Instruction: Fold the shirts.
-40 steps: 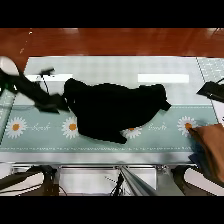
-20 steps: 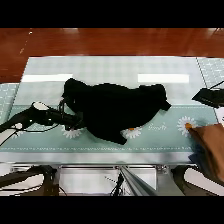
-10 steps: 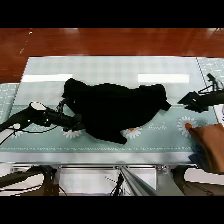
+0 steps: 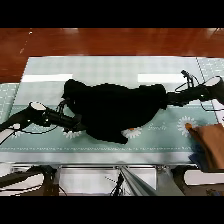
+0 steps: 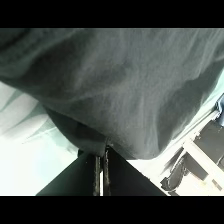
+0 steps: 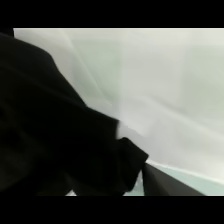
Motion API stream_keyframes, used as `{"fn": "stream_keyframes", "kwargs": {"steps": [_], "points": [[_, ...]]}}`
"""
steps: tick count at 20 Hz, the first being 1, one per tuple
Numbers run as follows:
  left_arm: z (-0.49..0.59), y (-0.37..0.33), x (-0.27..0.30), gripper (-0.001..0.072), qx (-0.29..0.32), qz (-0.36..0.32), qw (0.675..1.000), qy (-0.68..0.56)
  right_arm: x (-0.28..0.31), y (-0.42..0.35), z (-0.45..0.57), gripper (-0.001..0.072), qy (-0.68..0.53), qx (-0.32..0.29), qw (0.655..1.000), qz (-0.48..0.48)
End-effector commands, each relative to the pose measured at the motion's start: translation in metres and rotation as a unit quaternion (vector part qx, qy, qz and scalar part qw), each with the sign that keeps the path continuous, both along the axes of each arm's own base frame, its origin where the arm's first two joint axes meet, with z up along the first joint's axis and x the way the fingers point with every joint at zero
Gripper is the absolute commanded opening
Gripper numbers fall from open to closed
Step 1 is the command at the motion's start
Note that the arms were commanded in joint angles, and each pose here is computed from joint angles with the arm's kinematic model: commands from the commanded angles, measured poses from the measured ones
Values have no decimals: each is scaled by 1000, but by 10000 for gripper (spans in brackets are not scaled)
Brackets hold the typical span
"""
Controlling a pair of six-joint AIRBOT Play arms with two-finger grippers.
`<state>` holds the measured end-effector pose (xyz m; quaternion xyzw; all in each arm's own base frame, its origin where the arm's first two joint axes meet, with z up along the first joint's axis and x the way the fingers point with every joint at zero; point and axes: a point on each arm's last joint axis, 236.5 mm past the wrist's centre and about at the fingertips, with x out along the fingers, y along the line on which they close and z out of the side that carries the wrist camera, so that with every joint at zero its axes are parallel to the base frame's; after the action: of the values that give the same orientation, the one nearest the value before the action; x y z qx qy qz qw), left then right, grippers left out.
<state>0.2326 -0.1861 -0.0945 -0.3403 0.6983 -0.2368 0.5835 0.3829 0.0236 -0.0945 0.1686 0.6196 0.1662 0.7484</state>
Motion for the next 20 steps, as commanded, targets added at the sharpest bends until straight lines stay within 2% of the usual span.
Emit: {"fn": "stream_keyframes", "kwargs": {"steps": [1, 2, 3, 4, 5, 9, 12, 16, 20], "points": [[2, 1, 6, 25, 2, 3, 1000, -8, 3, 2, -15, 588, -10, -76, 996, 42], [3, 2, 12, 24, 3, 7, 1000, -15, 0, 2, -18, 500, -9, -90, 994, 59], [7, 3, 19, 24, 2, 9, 1000, -23, -3, 3, -19, 255, -5, -99, 992, 72], [12, 4, 26, 24, 0, 10, 999, -33, -6, 2, -19, 61, 0, -102, 992, 77], [20, 4, 34, 24, -4, 8, 999, -43, -8, 4, -17, 35, 4, -99, 992, 78], [90, 2, 85, 22, -10, 2, 986, -164, 6, -5, 38, 34, -54, -109, 990, 66], [203, 11, 123, 22, -7, 12, 945, -327, 27, -12, 135, 34, -171, -106, 979, 24], [397, 51, 121, 22, 26, 57, 829, -556, 17, -8, 299, 34, -348, -97, 932, -32], [553, 72, 52, 23, 75, 95, 682, -721, -39, 12, 449, 34, -505, -84, 857, -59]]}}
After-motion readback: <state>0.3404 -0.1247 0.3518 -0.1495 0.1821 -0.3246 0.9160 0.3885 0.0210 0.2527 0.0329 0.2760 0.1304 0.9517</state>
